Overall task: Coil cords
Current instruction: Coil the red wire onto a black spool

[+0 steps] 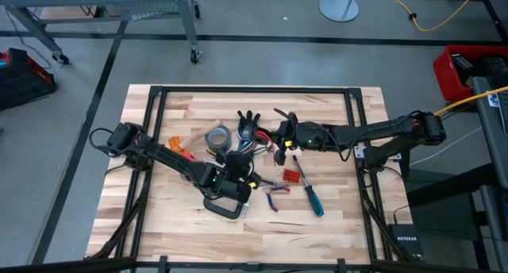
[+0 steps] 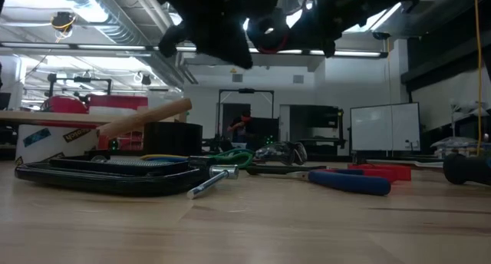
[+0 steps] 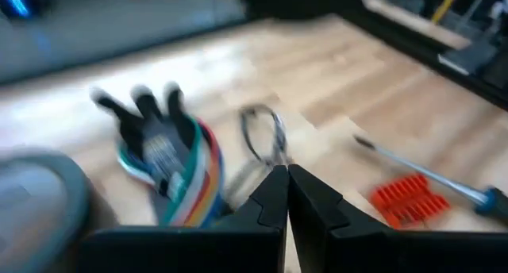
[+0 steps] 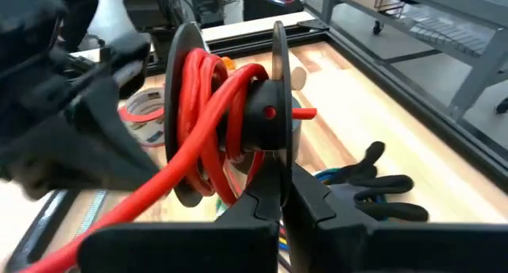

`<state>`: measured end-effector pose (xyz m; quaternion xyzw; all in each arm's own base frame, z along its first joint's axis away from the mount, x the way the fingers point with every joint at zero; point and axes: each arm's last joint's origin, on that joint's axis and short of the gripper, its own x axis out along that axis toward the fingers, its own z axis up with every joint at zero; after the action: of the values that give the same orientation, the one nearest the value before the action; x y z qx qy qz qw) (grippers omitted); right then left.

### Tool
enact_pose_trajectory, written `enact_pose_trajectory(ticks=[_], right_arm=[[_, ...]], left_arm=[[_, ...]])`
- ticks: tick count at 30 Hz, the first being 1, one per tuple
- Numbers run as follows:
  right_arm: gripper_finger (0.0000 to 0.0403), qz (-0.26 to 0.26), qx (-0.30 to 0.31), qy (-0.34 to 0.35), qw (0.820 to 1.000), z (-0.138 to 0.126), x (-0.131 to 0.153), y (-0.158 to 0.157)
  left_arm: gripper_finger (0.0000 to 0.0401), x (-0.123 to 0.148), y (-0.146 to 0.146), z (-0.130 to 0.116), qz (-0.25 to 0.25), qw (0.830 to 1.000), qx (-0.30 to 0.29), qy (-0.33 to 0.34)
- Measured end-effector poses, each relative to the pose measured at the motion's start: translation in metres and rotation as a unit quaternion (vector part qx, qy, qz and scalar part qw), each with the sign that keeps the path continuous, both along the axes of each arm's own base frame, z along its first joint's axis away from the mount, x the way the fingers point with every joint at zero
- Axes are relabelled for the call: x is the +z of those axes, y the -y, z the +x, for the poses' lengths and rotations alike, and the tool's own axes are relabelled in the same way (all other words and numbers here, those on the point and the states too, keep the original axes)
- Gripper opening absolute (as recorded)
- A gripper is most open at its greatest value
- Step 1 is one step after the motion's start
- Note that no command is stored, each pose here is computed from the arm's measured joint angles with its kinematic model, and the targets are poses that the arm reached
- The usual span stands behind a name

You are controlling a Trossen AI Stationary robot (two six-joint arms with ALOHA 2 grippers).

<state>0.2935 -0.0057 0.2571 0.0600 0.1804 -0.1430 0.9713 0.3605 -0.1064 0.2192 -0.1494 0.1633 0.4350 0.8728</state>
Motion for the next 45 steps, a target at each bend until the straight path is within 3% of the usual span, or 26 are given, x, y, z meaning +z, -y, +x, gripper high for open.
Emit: enact_pose_trajectory(ticks=[7, 13, 16, 24, 31, 38, 45], right_arm=[[0.0001, -0.017, -0.005, -0.012, 1.000, -0.001, -0.001, 0.001], [0.0001, -0.029, 0.000, -0.017, 0.999, -0.001, -0.002, 0.001], [0.0001, -0.029, 0.000, -0.030, 0.999, -0.002, -0.004, 0.001], [0.0001, -0.027, 0.007, -0.087, 0.996, -0.007, -0.014, 0.000], [0.0004, -0.024, 0.010, -0.088, 0.996, -0.007, -0.014, 0.000], [0.0007, -0.024, 0.010, -0.088, 0.996, -0.007, -0.014, 0.000], [0.0004, -0.039, -0.020, -0.098, 0.994, -0.008, -0.015, 0.002]], left_arm=[[0.0045, -0.004, -0.013, 0.010, -0.161, 0.986, -0.036, 0.006], [0.0097, 0.005, -0.014, 0.025, -0.209, 0.971, -0.101, 0.059], [0.0108, 0.009, -0.015, 0.028, -0.194, 0.971, -0.119, 0.069], [0.0097, 0.009, -0.012, 0.028, -0.126, 0.977, -0.174, 0.013], [0.0094, 0.008, -0.021, 0.029, -0.119, 0.979, -0.169, 0.004], [0.0093, 0.006, -0.053, 0.033, -0.095, 0.984, -0.146, -0.031], [0.0093, 0.007, -0.063, 0.038, -0.185, 0.969, -0.165, 0.011]])
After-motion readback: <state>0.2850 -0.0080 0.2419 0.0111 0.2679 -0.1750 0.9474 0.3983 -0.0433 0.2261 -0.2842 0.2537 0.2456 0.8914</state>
